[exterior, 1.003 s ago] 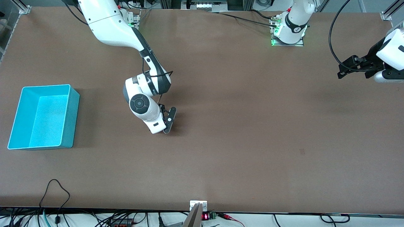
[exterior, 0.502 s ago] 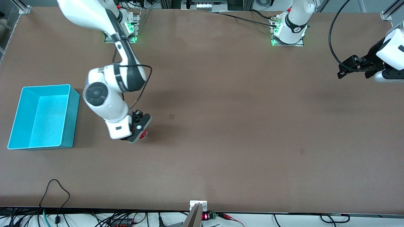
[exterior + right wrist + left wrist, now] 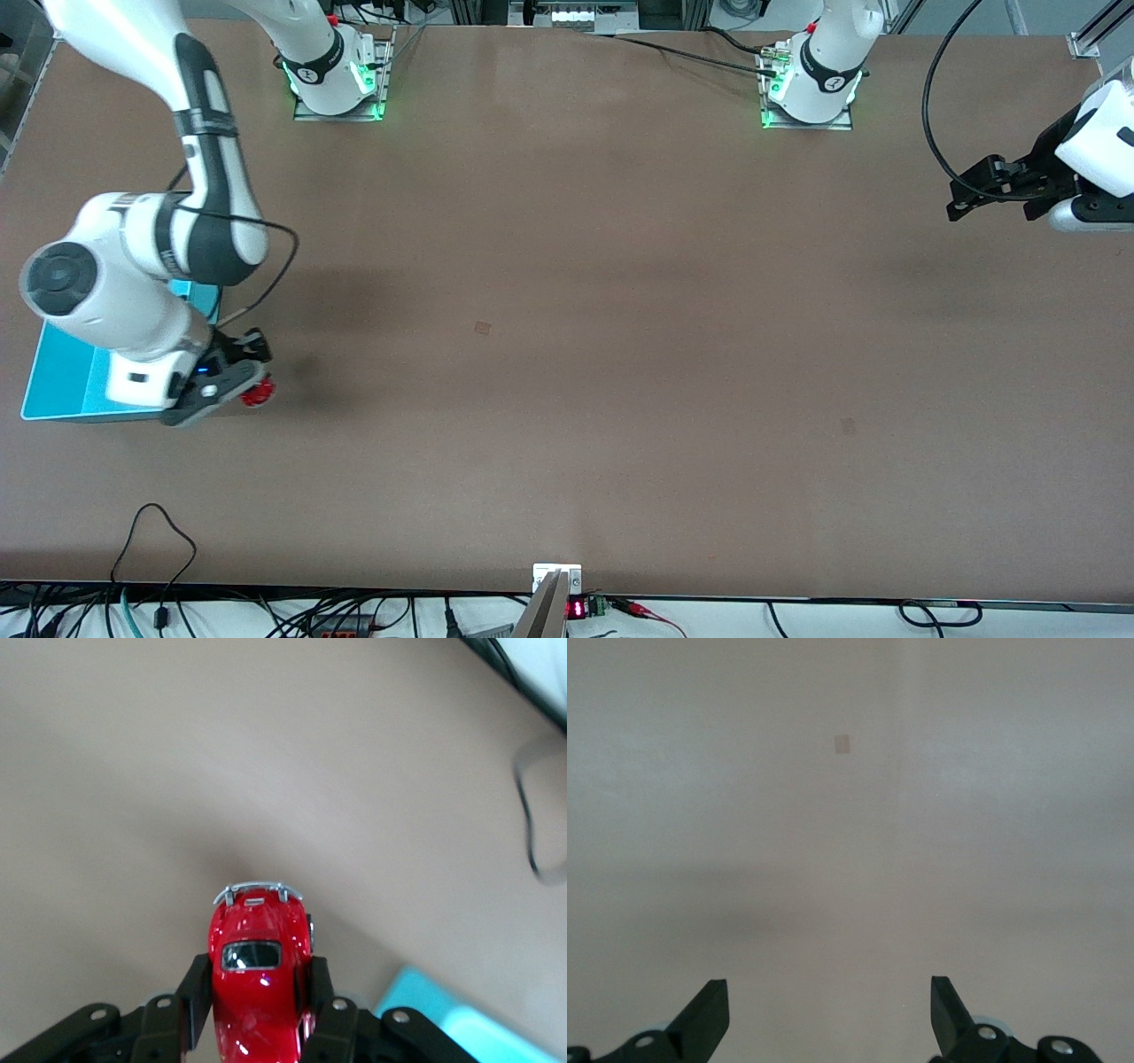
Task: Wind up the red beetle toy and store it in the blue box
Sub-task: 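Carry the red car with the right gripper over the blue box, then lower the car into the blue box and open the right gripper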
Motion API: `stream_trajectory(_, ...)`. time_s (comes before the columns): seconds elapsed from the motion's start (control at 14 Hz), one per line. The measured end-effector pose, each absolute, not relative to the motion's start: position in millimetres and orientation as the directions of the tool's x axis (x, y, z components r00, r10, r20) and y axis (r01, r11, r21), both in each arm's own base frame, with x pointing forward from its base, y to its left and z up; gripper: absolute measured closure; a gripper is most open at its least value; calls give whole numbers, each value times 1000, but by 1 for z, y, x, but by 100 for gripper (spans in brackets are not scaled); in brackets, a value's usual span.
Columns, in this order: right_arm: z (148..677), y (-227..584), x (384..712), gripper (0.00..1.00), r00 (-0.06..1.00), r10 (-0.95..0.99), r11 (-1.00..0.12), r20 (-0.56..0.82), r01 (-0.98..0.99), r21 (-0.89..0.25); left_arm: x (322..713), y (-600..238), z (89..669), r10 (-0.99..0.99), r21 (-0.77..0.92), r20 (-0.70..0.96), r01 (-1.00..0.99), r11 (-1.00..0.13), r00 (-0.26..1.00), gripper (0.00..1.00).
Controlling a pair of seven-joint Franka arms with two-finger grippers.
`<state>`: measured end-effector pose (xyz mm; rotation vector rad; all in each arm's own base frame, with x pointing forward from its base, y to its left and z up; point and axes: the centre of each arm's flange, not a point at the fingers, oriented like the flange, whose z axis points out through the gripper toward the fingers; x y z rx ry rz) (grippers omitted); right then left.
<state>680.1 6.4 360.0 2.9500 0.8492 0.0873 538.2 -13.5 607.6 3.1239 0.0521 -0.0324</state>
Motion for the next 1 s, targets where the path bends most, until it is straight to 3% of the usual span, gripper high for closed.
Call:
stream_trajectory(0.5, 351, -157, 639, 52, 983, 182, -983, 1, 182, 39, 538, -14, 607, 33, 17, -21, 33, -999, 999, 0)
stream_trajectory(0.72, 322, -213, 620, 52, 997, 77, -997, -19, 78, 26, 538, -14, 607, 33, 17, -21, 33, -999, 999, 0)
stream_trajectory(1.0, 272, -237, 619, 52, 1000, 14, -999, -3, 14, 33, 538, -14, 607, 33, 17, -22, 33, -999, 999, 0)
